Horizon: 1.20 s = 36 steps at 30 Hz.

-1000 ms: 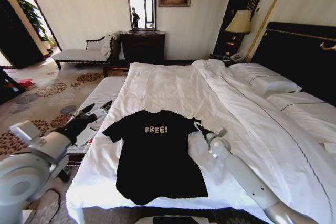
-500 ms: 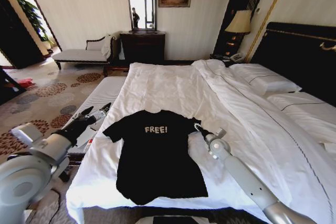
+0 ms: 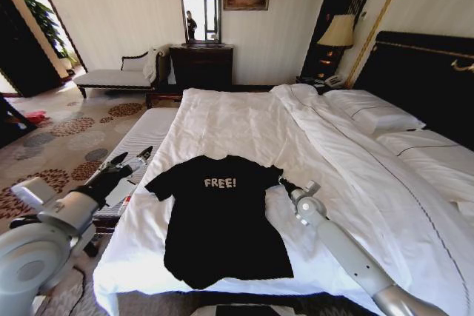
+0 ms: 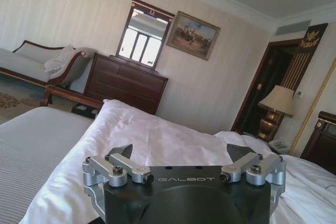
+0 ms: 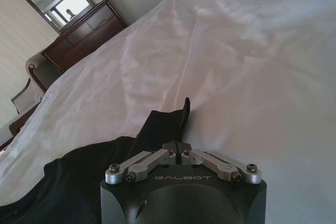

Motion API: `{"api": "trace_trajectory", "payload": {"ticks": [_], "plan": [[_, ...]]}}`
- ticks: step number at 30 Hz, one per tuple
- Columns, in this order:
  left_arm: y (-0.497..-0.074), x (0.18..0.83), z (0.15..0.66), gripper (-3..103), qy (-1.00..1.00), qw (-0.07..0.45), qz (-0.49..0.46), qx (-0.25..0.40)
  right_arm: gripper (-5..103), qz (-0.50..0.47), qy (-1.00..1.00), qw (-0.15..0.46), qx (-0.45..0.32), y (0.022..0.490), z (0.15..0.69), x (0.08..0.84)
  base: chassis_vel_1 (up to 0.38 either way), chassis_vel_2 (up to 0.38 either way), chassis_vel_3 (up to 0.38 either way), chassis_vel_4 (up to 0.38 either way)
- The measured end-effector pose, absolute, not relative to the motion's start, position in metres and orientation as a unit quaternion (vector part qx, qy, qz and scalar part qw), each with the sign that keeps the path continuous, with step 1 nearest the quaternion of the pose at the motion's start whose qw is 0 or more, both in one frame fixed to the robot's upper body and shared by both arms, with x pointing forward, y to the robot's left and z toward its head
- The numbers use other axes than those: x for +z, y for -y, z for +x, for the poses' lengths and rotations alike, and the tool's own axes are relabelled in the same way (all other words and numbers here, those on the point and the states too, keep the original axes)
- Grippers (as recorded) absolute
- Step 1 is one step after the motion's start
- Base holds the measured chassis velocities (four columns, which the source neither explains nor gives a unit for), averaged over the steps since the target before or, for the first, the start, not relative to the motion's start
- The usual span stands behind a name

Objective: Fold the clothes on the bed.

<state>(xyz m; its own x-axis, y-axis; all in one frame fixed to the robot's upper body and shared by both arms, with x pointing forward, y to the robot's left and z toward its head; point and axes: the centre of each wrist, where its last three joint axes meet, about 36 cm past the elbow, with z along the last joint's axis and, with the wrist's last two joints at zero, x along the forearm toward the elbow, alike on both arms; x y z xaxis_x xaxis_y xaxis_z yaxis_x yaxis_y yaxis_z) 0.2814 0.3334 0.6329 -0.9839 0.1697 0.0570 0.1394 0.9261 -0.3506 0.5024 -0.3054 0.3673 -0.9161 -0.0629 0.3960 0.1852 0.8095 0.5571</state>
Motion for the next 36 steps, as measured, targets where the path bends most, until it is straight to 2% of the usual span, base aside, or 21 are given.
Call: {"api": "trace_trajectory", "payload": {"ticks": [9, 15, 28, 36], "plan": [[-0.340, 0.641, 0.280, 100, 0.982, 0.025, -0.069, 0.172, 0, -0.015, 0.940, 0.156, -0.304, 0.294, 0.511, 0.389, 0.000, 0.000, 0.000, 0.000], [-0.344, 0.641, 0.282, 100, 0.982, 0.023, -0.063, 0.175, 0, 0.028, 0.940, 0.127, -0.315, 0.262, 0.511, 0.409, 0.000, 0.000, 0.000, 0.000], [-0.353, 0.635, 0.289, 100, 0.982, 0.028, -0.048, 0.179, 0, 0.081, 0.938, 0.153, -0.302, 0.204, 0.521, 0.388, 0.000, 0.000, 0.000, 0.000], [-0.359, 0.630, 0.297, 100, 0.982, 0.032, -0.040, 0.180, 0, 0.123, 0.928, 0.173, -0.307, 0.159, 0.503, 0.365, 0.000, 0.000, 0.000, 0.000]]}}
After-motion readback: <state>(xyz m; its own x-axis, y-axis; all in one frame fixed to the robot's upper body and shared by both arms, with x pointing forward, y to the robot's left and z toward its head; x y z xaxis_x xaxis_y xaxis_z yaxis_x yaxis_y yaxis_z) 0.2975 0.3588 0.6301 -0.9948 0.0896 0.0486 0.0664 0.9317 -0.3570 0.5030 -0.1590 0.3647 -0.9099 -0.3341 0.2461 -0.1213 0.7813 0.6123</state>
